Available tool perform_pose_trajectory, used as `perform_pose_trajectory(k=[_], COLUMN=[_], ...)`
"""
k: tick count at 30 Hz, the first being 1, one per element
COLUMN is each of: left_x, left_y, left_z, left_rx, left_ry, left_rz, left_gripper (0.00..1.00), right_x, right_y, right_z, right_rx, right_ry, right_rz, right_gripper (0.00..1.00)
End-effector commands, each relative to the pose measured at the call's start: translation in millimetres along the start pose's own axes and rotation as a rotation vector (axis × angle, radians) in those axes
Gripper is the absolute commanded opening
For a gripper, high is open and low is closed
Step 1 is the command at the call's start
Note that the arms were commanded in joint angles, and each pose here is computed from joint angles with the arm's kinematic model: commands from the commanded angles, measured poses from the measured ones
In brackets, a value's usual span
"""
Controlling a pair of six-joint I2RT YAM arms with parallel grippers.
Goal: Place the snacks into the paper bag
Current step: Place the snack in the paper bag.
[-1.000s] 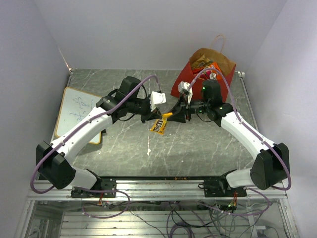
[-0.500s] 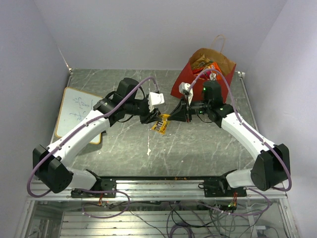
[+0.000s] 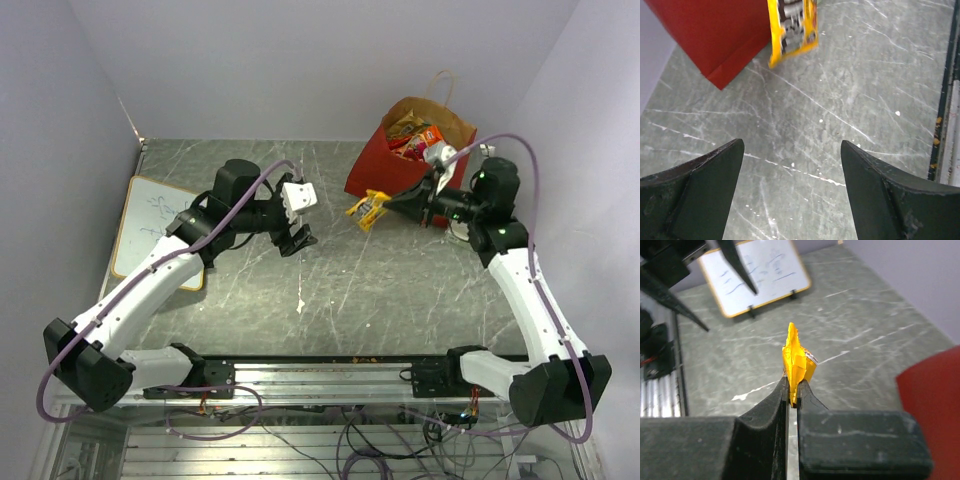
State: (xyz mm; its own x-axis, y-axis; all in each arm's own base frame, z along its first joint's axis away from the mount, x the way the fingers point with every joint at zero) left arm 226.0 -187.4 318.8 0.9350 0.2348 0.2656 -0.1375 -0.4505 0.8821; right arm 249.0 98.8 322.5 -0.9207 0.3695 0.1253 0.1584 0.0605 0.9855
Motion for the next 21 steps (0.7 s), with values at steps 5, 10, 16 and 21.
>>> perform_pose_trajectory(k=[5,10,16,21], left_x=[13.5,18.0,18.4,18.2], left_y=[1.4,-2.7,-3.7,-3.0], left_z=[-11.9,-15.8,-22.0,-25.3], left_rx=[0.002,0.023,0.028,0.021], left_ry=[0.144,0.201,0.248,0.264], left_rz=[0.009,0.0,0.008,0.011], left_gripper=[0.91,0.93,0.95,0.95], right_x=[-15.7,-36.2,-77.8,-114.7], right_y=[94.3,133.2,155.4,156.8], right_z=[-36.8,-49.1,-55.6,-55.7], right_rx=[-0.088,-0.142,-0.169,-0.142], right_ry=[-0.374,-0.633,-0.847,-0.945], right_rz=[-0.145,-0.219,-0.241,-0.227], right_gripper=[0.0,0.0,0.0,0.0])
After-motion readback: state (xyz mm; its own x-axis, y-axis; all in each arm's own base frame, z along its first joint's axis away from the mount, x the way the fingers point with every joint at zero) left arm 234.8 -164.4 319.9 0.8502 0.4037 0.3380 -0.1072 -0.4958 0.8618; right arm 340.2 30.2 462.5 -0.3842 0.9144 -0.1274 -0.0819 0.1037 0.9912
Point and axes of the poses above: each gripper's point midway between its finger pads, its own z axis out along the fingers, its own x axis along the line the jaws close on, y = z × x, the point moved 10 cm from there along -z, back along the fingers, and after that the axes turned 5 degrees about z, right-handed, at the moved point
